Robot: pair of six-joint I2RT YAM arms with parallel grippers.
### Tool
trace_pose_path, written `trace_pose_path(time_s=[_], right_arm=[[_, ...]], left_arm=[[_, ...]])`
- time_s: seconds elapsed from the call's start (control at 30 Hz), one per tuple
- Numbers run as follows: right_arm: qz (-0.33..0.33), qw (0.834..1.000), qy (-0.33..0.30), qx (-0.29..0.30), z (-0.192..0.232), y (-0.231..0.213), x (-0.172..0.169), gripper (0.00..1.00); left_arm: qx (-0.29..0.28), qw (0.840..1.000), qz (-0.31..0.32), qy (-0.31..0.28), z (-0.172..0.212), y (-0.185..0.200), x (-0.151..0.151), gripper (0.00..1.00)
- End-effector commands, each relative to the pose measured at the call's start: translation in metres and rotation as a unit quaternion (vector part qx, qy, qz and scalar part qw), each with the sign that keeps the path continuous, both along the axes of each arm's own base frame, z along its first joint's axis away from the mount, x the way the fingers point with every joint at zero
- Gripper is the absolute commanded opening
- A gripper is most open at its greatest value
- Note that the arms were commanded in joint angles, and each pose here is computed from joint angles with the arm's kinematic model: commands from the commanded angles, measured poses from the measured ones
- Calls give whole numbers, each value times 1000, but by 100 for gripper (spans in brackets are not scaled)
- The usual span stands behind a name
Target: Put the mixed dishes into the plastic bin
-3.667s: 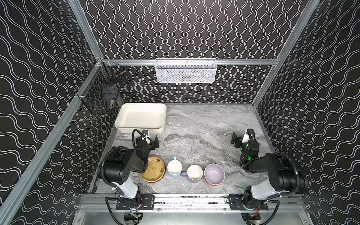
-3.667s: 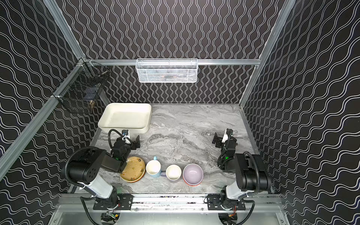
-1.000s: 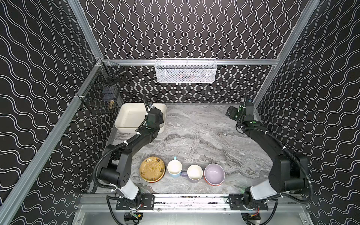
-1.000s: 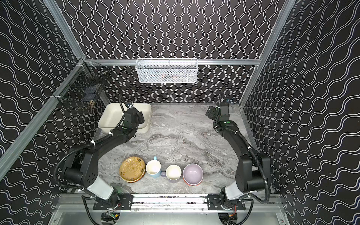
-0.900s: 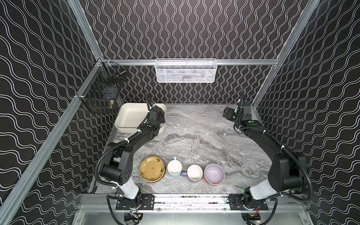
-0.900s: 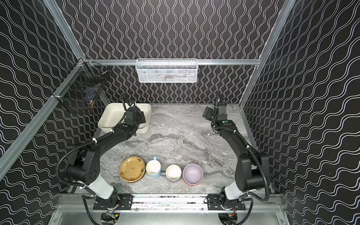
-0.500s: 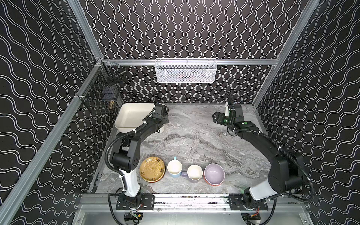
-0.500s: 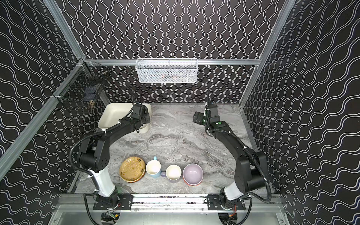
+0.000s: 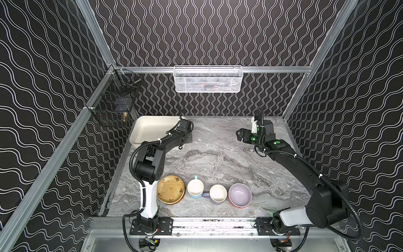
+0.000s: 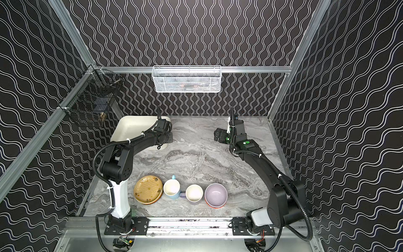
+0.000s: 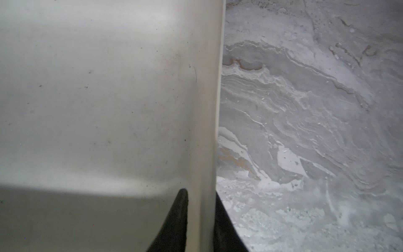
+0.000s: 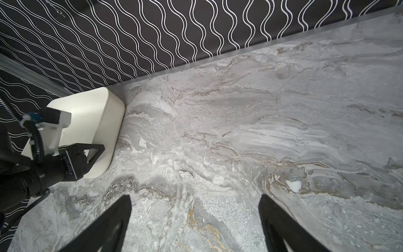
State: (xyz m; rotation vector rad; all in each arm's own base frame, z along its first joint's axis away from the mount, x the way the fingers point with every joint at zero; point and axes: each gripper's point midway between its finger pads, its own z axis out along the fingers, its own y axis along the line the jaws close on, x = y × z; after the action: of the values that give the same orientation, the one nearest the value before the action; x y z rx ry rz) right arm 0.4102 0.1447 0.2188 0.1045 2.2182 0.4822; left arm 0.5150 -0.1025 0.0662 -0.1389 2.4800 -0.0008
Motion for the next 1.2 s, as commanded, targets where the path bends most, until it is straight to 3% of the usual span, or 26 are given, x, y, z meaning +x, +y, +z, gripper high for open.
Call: trace_pose_path(time_s=[0.0,0.2,0.5,0.8,0.93,1.07,1.17], right_arm=[[-1,1000,6,8,4,-1,-7,92],[-23,1000,17,-1,8,-14,-25,92],[-58,998,22,-14,17,-36,-53,92],[-82,996,13,-24,27,-54,-75,92],[-89,995,20,-30,24,-59,-79,93],[-91,995,22,-32,24,-61,-82,94],[-93,995,27,-34,21,-62,-82,95]], left_arm=[[-17,999,-14,27,-6,-20,-10,11],[-28,999,-18,37,-8,-64,-24,10],[-52,996,-54,36,-4,-161,-42,11],[-102,991,-82,33,1,-235,-58,13],[-120,987,-99,32,7,-256,-64,24],[-142,983,-113,31,19,-262,-69,44],[-141,982,-121,18,37,-258,-72,51]])
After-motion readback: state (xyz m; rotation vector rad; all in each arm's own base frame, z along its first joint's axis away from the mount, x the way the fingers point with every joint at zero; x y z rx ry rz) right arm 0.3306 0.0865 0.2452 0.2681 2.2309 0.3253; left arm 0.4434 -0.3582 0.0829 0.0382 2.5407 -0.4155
